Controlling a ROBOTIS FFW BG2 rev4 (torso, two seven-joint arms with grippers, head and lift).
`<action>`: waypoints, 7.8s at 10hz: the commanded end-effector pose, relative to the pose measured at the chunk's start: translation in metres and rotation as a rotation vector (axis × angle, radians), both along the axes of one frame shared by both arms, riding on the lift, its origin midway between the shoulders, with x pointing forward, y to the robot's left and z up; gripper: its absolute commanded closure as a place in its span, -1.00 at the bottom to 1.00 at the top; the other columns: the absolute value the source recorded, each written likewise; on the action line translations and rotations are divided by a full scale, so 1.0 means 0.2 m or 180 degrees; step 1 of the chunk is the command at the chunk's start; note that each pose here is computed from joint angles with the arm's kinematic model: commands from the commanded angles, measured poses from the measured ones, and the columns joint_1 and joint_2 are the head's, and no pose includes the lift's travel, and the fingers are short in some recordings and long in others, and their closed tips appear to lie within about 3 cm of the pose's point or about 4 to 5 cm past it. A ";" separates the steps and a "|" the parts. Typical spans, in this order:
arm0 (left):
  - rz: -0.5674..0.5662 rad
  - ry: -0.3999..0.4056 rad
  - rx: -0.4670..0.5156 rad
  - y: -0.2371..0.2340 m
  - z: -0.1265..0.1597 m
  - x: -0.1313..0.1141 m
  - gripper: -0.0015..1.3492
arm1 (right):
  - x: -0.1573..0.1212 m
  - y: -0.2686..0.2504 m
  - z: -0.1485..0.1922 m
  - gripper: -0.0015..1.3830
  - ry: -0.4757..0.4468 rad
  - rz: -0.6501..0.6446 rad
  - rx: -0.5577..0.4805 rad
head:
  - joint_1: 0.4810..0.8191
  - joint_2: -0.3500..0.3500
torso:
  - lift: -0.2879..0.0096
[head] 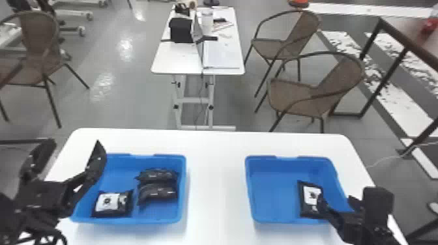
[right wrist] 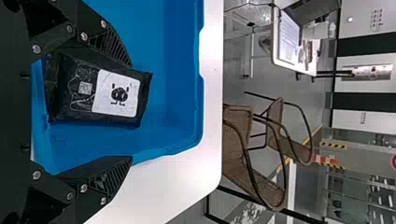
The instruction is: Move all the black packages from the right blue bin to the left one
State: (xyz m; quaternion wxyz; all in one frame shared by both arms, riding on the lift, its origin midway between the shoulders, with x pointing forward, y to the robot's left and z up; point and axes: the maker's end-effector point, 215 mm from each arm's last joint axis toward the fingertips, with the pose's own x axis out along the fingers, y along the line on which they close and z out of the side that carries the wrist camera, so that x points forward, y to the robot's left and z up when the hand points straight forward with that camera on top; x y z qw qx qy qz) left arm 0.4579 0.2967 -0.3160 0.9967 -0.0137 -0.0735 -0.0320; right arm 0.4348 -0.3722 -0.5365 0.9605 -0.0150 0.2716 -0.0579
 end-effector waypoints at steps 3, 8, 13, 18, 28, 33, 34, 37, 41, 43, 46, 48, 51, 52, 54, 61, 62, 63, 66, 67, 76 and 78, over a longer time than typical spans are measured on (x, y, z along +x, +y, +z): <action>-0.0016 0.0022 -0.0030 -0.02 -0.01 0.01 -0.78 | 0.07 -0.09 -0.15 -0.46 0.0232 -0.0019 0.0021 | 0.27 -0.32 | 0.94; -0.0034 -0.0001 -0.0034 -0.04 0.01 0.02 -0.78 | 0.14 0.05 -0.28 -0.47 0.0501 0.0181 0.0209 | 0.27 -0.28 | 0.94; -0.0044 0.0003 -0.0040 -0.04 0.01 0.03 -0.78 | 0.09 0.08 -0.37 -0.47 0.0756 0.0099 0.0318 | 0.27 -0.23 | 0.94; -0.0035 0.0029 -0.0034 -0.04 -0.01 0.02 -0.78 | 0.09 0.08 -0.43 0.50 0.0805 0.0088 0.0584 | 0.27 -0.24 | 0.94; -0.0069 0.0057 -0.0079 -0.06 -0.02 0.04 -0.79 | 0.52 0.53 0.50 0.84 -0.0485 0.0886 0.0503 | 0.27 -0.09 | 0.94; -0.0845 0.0647 -0.1387 -0.46 -0.04 0.30 -0.79 | 0.67 1.63 1.00 0.84 -0.0841 0.2739 0.0675 | 0.27 0.38 | 0.94; -0.1090 0.0699 -0.1557 -0.54 0.03 0.35 -0.79 | 0.64 1.81 0.99 0.84 -0.0804 0.2965 0.0786 | 0.27 0.43 | 0.94; -0.1240 0.0699 -0.1673 -0.63 0.08 0.39 -0.79 | 0.53 2.15 1.03 0.84 -0.0794 0.3395 0.0981 | 0.27 0.58 | 0.94; -0.1266 0.0763 -0.1693 -0.68 0.02 0.40 -0.79 | 0.52 2.22 1.05 0.84 -0.0780 0.3486 0.1029 | 0.27 0.67 | 0.94; -0.1302 0.0774 -0.1749 -0.74 0.00 0.41 -0.79 | 0.51 2.25 1.02 0.84 -0.0723 0.3491 0.1086 | 0.27 0.67 | 0.94; -0.1302 0.0728 -0.1766 -0.76 0.00 0.43 0.57 | 0.50 2.26 1.00 0.84 -0.0672 0.3499 0.1144 | 0.27 0.63 | 0.94; -0.1374 0.0812 -0.1982 -0.79 -0.03 0.41 0.80 | 0.49 2.26 0.99 0.84 -0.0661 0.3494 0.1151 | 0.27 0.64 | 0.94; -0.1303 0.0592 -0.2026 -0.76 0.02 0.41 0.80 | 0.52 2.26 1.01 0.31 -0.0826 0.3417 0.1361 | 0.27 0.63 | 0.94; -0.1185 0.0499 -0.1914 -0.69 0.04 0.42 0.80 | 0.57 2.17 1.06 -0.65 -0.1034 0.3290 0.1317 | 0.27 0.64 | 0.94; -0.0679 0.0381 -0.1034 -0.40 -0.03 0.40 0.80 | 0.64 1.84 1.12 -0.83 -0.1347 0.2814 0.1114 | 0.21 0.62 | 0.94; -0.0439 0.0763 0.0671 -0.23 -0.53 0.20 -0.90 | 0.57 1.35 0.88 -0.39 -0.1195 0.2215 0.0982 | 0.27 0.43 | 0.94; -0.0419 0.0669 0.0570 -0.22 -0.48 0.20 -0.94 | 0.56 1.31 0.88 -0.40 -0.1236 0.2129 0.0954 | 0.27 0.43 | 0.94; -0.0394 0.0551 0.0377 -0.21 -0.41 0.18 -0.75 | 0.55 1.23 0.87 -0.40 -0.1284 0.1978 0.0904 | 0.27 0.43 | 0.94; -0.0091 0.0202 0.0173 -0.05 -0.10 0.01 -0.67 | 0.42 1.02 0.86 -0.40 -0.1395 0.1554 0.0749 | 0.27 0.38 | 0.94; 0.0066 0.0157 -0.0026 0.00 -0.09 -0.09 -0.67 | 0.34 0.94 0.84 -0.40 -0.1444 0.1311 0.0696 | 0.27 0.38 | 0.94; 0.0136 0.0571 0.0116 -0.10 -0.31 -0.29 -0.67 | -0.20 0.81 0.53 -0.40 -0.0982 0.0940 0.0555 | 0.27 0.30 | 0.94; 0.0172 0.0567 0.0027 -0.12 -0.31 -0.29 -0.67 | -0.20 0.81 0.54 -0.40 -0.0988 0.0936 0.0556 | 0.27 0.28 | 0.94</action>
